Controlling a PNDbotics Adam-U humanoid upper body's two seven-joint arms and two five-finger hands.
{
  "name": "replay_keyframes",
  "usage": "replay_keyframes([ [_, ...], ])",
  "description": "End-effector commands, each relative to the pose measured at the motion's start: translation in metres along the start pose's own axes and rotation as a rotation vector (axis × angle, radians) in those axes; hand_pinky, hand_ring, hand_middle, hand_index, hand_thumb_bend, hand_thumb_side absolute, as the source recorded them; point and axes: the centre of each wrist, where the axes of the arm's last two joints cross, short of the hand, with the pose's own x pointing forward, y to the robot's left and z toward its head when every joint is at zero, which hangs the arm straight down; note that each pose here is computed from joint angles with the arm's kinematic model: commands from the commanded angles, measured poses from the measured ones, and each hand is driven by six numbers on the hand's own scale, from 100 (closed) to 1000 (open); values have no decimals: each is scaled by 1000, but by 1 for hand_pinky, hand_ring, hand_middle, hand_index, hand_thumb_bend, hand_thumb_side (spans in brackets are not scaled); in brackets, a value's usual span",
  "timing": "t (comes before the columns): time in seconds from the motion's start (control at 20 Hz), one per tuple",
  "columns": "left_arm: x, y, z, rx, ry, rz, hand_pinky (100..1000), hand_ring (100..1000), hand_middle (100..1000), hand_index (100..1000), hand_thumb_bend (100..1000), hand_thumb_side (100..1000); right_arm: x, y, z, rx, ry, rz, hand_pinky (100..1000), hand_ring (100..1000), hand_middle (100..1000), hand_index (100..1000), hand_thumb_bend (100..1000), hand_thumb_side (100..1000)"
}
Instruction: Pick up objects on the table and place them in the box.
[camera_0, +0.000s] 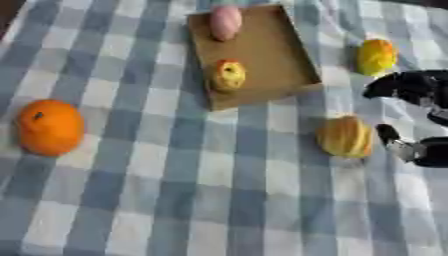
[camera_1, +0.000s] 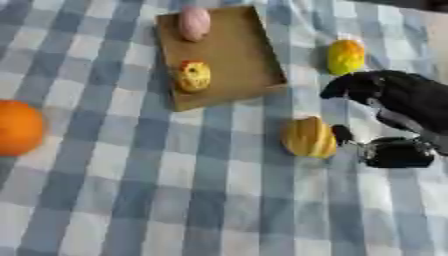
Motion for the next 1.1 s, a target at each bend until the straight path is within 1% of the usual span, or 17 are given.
replay_keyframes([
  [0.05, 5, 3, -4, -4, -26, -11, 733, 794, 693, 776, 239, 551, 0, -8, 2, 9, -5, 38, 781, 820, 834, 886, 100, 412],
  [0.3, 5, 3, -4, -3, -24, -6, 733, 794, 692, 776, 247, 559, 1, -7, 1, 8, -14, 29, 779, 818, 833, 886, 100, 413],
  [0.5, 5, 3, -4, -3, -22, -4, 733, 794, 692, 776, 243, 549, 1, -7, 0, 5, -25, 26, 778, 816, 832, 886, 100, 398],
  [0.9, 6, 2, -5, -8, -21, 1, 733, 793, 692, 776, 246, 548, 4, -15, -7, 34, -56, 45, 780, 821, 839, 895, 100, 423],
  [1.1, 6, 1, -5, -15, -23, 6, 733, 793, 692, 775, 245, 548, 6, -20, -12, 91, -57, 71, 787, 832, 844, 908, 100, 465],
])
